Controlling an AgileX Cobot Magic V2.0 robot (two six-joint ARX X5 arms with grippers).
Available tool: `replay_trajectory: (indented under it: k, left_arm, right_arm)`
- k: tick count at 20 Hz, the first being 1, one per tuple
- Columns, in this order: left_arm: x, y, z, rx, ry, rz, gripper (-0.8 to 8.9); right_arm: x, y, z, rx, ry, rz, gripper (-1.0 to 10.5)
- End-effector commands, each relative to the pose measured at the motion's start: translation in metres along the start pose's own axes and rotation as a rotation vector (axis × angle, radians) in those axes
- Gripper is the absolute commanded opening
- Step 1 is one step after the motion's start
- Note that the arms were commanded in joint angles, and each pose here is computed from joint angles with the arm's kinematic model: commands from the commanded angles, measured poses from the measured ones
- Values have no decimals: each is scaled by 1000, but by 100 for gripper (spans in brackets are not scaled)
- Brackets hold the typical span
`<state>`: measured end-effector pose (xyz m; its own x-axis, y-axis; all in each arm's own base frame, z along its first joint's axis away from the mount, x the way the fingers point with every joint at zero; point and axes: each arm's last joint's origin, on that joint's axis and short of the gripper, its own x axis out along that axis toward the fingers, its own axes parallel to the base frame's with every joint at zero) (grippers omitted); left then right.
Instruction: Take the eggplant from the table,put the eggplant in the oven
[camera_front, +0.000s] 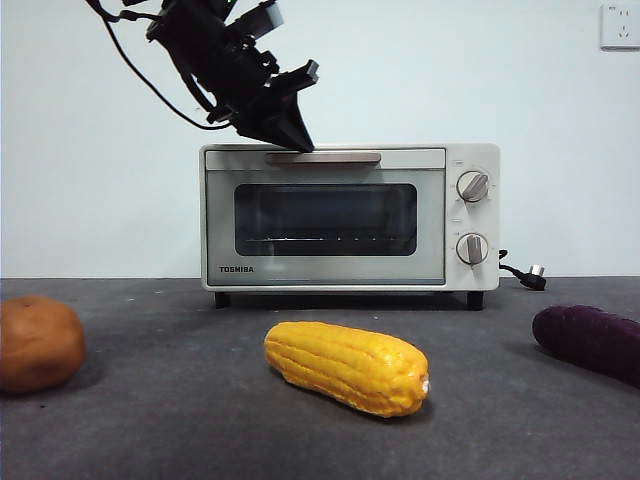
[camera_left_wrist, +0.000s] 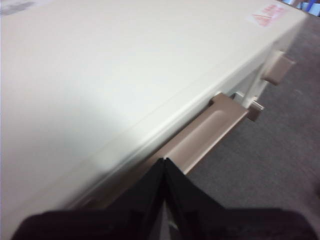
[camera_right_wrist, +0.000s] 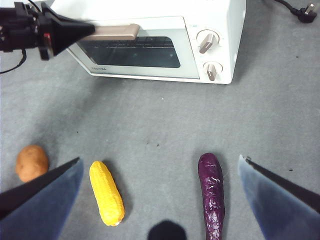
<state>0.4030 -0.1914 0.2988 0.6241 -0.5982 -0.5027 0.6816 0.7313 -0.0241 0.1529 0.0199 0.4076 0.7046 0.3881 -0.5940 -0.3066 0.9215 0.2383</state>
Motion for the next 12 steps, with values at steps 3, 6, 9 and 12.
replay_trajectory:
  k: [3, 6, 9, 12]
  left_arm:
    - [20, -22, -23, 5, 150, -71, -6]
    - [23, -37, -23, 22, 157, -100, -6]
    - [26, -54, -25, 34, 196, -138, -6]
    - [27, -71, -26, 51, 221, -173, -6]
  right_arm:
    - [1, 0, 2, -12, -7, 4, 692]
    - [1, 0, 2, -12, -7, 4, 692]
    - [1, 0, 2, -12, -7, 4, 692]
    - [1, 0, 2, -15, -7, 4, 691]
